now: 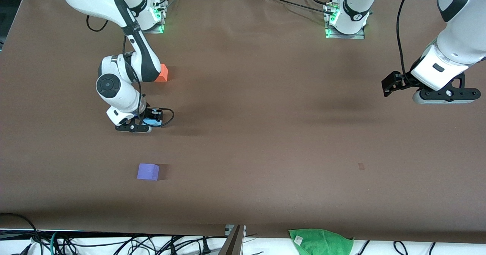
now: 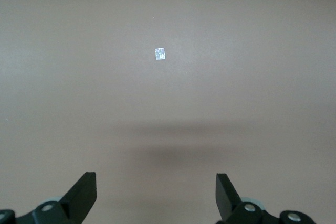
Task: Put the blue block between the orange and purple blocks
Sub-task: 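Lower the blue cube with the right gripper between orange and purple cubes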
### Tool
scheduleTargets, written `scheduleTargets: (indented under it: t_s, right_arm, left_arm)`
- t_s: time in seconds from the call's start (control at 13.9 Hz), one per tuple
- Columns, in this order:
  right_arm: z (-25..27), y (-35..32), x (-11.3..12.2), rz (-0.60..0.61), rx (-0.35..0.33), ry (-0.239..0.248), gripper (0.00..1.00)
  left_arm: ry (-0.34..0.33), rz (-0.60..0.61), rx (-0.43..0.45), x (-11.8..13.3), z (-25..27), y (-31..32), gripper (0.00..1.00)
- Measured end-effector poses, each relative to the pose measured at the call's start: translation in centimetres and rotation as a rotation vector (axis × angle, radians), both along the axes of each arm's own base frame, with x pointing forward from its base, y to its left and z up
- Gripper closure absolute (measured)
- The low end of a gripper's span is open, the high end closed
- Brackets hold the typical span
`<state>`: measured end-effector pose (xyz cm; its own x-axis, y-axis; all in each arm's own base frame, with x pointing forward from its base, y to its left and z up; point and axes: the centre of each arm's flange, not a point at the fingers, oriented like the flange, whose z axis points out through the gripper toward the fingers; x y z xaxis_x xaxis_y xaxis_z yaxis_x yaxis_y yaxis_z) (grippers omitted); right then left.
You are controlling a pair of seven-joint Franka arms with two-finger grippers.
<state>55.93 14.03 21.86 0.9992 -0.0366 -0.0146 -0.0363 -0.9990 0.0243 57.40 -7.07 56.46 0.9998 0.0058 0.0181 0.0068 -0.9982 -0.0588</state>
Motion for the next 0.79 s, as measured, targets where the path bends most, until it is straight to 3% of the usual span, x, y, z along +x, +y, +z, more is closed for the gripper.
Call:
scheduleTargets:
  t_s: [0.79]
  right_arm:
    - [-1.7,-0.2,-0.9,0.021,-0.009,0.027,0.45]
  left_arm:
    - [-0.001,-0.001,0.000,0.0,0.0,-0.1,0.00]
